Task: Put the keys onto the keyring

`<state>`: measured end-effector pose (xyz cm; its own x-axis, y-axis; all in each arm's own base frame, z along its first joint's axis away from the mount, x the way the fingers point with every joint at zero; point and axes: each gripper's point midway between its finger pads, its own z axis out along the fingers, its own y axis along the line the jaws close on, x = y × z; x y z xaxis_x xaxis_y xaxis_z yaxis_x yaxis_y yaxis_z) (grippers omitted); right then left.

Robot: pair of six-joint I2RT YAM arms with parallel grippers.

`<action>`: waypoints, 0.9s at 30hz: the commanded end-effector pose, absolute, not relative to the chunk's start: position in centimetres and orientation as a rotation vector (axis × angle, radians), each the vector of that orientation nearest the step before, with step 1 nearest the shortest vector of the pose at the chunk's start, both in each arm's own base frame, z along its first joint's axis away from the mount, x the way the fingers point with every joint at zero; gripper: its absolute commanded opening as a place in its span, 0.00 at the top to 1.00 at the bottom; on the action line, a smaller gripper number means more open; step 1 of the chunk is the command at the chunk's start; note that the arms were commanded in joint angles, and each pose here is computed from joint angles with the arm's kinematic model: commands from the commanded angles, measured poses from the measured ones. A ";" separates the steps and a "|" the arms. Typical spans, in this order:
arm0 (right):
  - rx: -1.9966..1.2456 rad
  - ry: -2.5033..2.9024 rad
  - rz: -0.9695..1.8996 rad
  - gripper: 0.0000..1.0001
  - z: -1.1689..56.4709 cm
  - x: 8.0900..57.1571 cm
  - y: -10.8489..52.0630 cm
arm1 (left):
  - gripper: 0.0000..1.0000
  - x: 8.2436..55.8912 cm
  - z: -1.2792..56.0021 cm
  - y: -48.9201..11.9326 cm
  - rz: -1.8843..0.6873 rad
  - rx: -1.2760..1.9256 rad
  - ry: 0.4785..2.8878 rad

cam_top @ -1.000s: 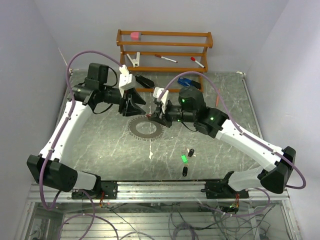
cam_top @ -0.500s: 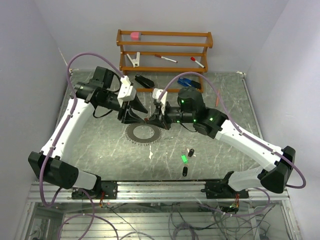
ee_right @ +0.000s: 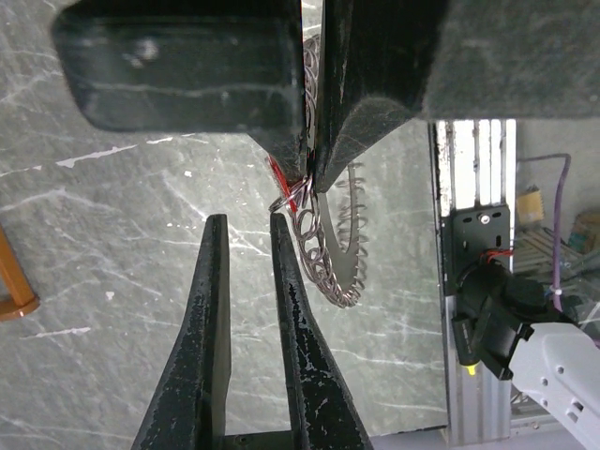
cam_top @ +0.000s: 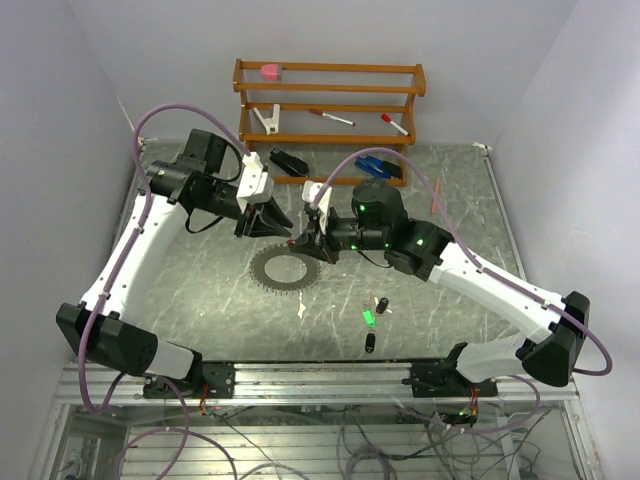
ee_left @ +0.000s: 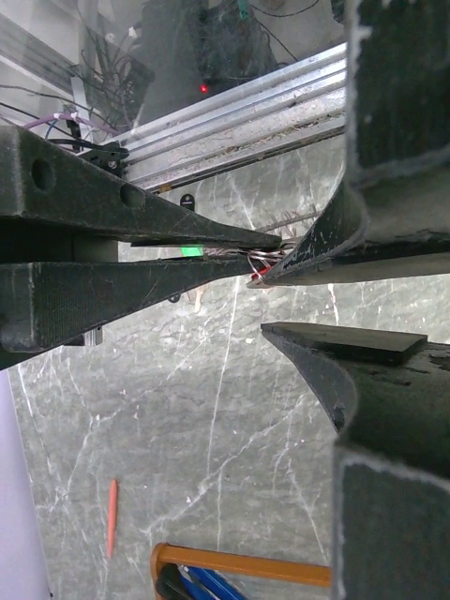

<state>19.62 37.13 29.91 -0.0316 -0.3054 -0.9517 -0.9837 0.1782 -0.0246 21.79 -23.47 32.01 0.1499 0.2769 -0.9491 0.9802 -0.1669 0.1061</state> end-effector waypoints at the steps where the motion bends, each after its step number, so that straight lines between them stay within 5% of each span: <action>1: -1.263 1.447 0.929 1.00 32.0 19.1 37.1 | 0.68 21.3 32.2 -23.5 -1.061 1.633 1.178; 10: -1.259 1.451 0.922 1.00 31.8 19.2 37.1 | 0.59 18.2 31.8 -23.5 -1.127 1.709 1.025; 27: -1.257 1.463 0.939 1.00 31.8 19.0 37.1 | 0.74 19.6 31.1 -23.1 -0.928 1.853 0.969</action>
<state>19.07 37.14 29.57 -0.0535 -0.3123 -0.9485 -0.9848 0.1735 -0.0016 19.45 -23.30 30.66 0.3596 0.2406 -0.9016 0.9017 -0.3383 0.2694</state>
